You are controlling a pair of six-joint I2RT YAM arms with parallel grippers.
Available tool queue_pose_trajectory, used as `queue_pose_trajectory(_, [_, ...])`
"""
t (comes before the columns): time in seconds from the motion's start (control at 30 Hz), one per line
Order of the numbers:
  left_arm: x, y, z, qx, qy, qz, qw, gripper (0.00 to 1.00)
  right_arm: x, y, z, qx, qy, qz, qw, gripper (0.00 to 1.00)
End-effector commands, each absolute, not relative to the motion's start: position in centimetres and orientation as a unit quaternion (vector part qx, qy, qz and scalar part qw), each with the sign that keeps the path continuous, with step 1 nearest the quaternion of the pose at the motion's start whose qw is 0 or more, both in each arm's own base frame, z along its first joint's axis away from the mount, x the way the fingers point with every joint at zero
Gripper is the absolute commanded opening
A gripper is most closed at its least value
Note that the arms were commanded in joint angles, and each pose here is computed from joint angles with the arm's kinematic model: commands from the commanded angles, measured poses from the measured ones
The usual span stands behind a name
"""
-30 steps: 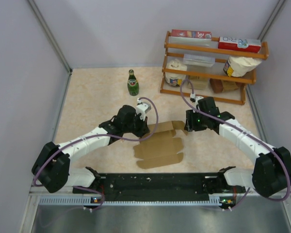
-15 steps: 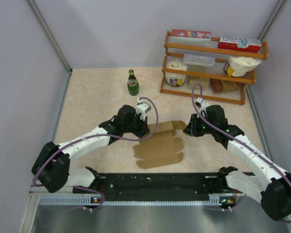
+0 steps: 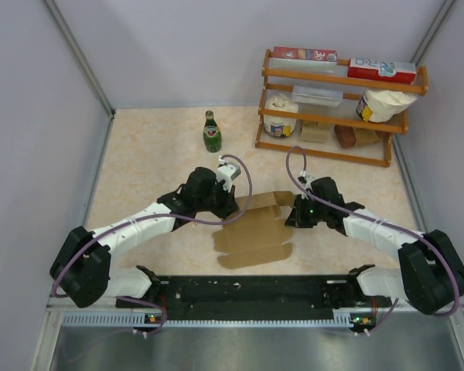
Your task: Fold the paper box
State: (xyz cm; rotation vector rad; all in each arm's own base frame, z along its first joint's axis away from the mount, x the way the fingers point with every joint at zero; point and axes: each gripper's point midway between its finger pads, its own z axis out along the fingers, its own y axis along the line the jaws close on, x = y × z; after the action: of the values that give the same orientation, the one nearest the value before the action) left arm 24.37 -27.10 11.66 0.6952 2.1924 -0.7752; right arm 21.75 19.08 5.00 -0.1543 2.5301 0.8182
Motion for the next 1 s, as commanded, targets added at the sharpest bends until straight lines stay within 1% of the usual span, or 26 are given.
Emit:
queue_pose_trajectory(0.0, [24.6,-27.6,13.4,0.271,0.832,-0.311,0.371,0.00,23.0,19.0,3.7,-0.056,0.928,0.267,0.255,0.01])
queue_pose_trajectory(0.27, [24.6,-27.5,13.4,0.269,0.832,-0.311,0.371,0.00,22.4,17.9,0.7,-0.068,0.953,0.190,0.227,0.00])
queue_pose_trajectory(0.6, [24.6,-27.5,13.5,0.270,0.831,-0.312,0.373,0.00,22.6,17.7,0.9,-0.066,0.955,0.174,0.231,0.01])
queue_pose_trajectory(0.67, [24.6,-27.5,13.4,0.269,0.832,-0.311,0.372,0.00,22.6,18.0,1.7,-0.068,0.952,0.182,0.237,0.04])
queue_pose_trajectory(0.77, [24.6,-27.4,13.4,0.269,0.832,-0.311,0.372,0.00,23.2,18.4,4.5,-0.085,0.939,0.199,0.268,0.18])
queue_pose_trajectory(0.83, [24.6,-27.5,13.4,0.270,0.832,-0.311,0.372,0.00,23.8,18.7,7.1,-0.103,0.927,0.208,0.296,0.25])
queue_pose_trajectory(0.97, [24.6,-27.3,13.4,0.270,0.832,-0.309,0.373,0.00,24.8,18.2,11.6,-0.119,0.912,0.196,0.340,0.34])
